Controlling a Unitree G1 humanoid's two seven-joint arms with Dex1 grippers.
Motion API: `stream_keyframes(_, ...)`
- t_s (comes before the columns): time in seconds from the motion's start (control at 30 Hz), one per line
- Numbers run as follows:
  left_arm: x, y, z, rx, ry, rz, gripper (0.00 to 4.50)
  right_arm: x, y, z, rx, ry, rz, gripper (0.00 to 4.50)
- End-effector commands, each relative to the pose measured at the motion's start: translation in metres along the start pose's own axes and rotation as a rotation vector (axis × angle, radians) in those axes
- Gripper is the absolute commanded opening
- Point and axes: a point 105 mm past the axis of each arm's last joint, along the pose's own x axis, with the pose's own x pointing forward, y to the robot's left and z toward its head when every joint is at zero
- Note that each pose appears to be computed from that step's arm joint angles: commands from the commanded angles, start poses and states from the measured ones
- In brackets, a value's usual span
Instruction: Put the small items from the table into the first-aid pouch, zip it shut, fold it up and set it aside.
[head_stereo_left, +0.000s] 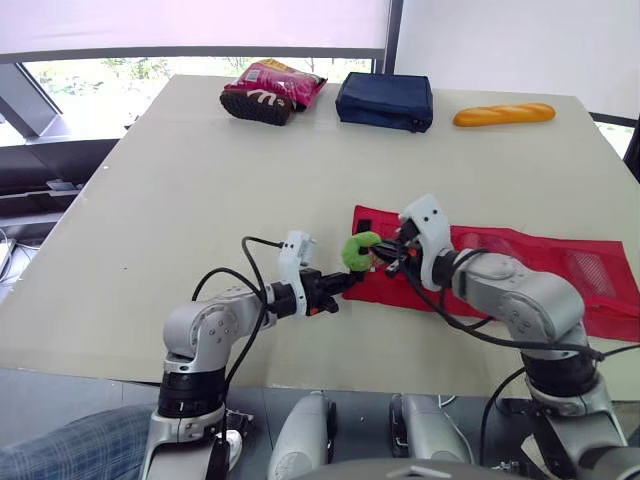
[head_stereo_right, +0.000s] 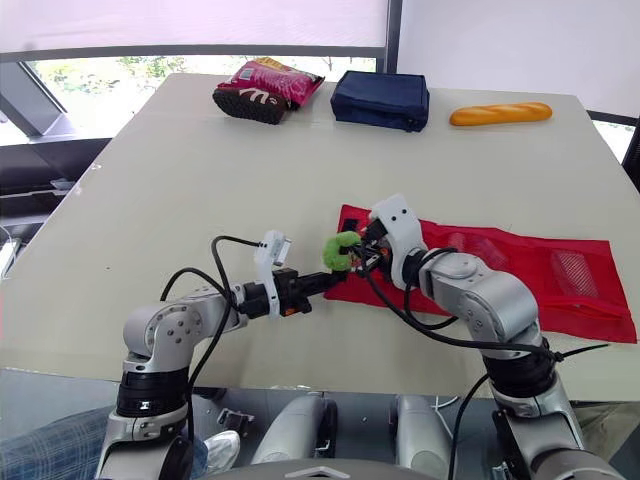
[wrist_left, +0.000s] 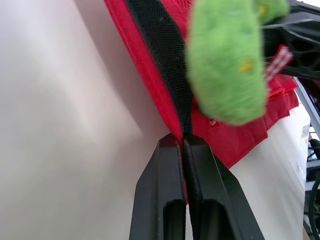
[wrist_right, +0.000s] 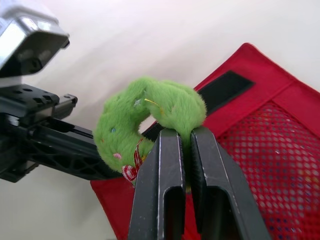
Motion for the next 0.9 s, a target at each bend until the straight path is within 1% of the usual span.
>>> stream_keyframes(0.03, -0.005, 0.004, 0.01, -0.021, -0.048, 0.015, 0.0, -0.025, -0.006, 0.022, 0.017, -0.155, -0.02, 0.09)
stream_keyframes(0.17, -0.006, 0.009, 0.013, -0.065, -0.07, 0.039, 0.0, -0.045, -0.009, 0.013, 0.059, -0.19, -0.019, 0.09)
stream_keyframes(0.3, -0.01, 0.014, 0.014, -0.076, -0.075, 0.063, 0.0, -0.063, -0.014, 0.0, 0.078, -0.2, -0.038, 0.09)
stream_keyframes(0.4, -0.013, 0.02, 0.016, -0.079, -0.083, 0.082, 0.0, -0.074, -0.019, -0.003, 0.093, -0.222, -0.068, 0.09)
stream_keyframes(0.5, -0.017, 0.026, 0.019, -0.075, -0.095, 0.105, 0.0, -0.085, -0.03, -0.012, 0.1, -0.217, -0.136, 0.09)
stream_keyframes(0.6, -0.024, 0.031, 0.022, -0.026, -0.095, 0.109, 0.0, -0.098, -0.04, -0.02, 0.109, -0.213, -0.201, 0.09)
stream_keyframes(0.67, -0.029, 0.036, 0.025, -0.034, -0.105, 0.107, 0.0, -0.107, -0.047, -0.023, 0.116, -0.216, -0.242, 0.09)
stream_keyframes(0.9, -0.053, 0.051, 0.044, 0.013, -0.145, 0.089, 0.0, -0.16, -0.084, -0.045, 0.116, -0.163, -0.444, 0.09)
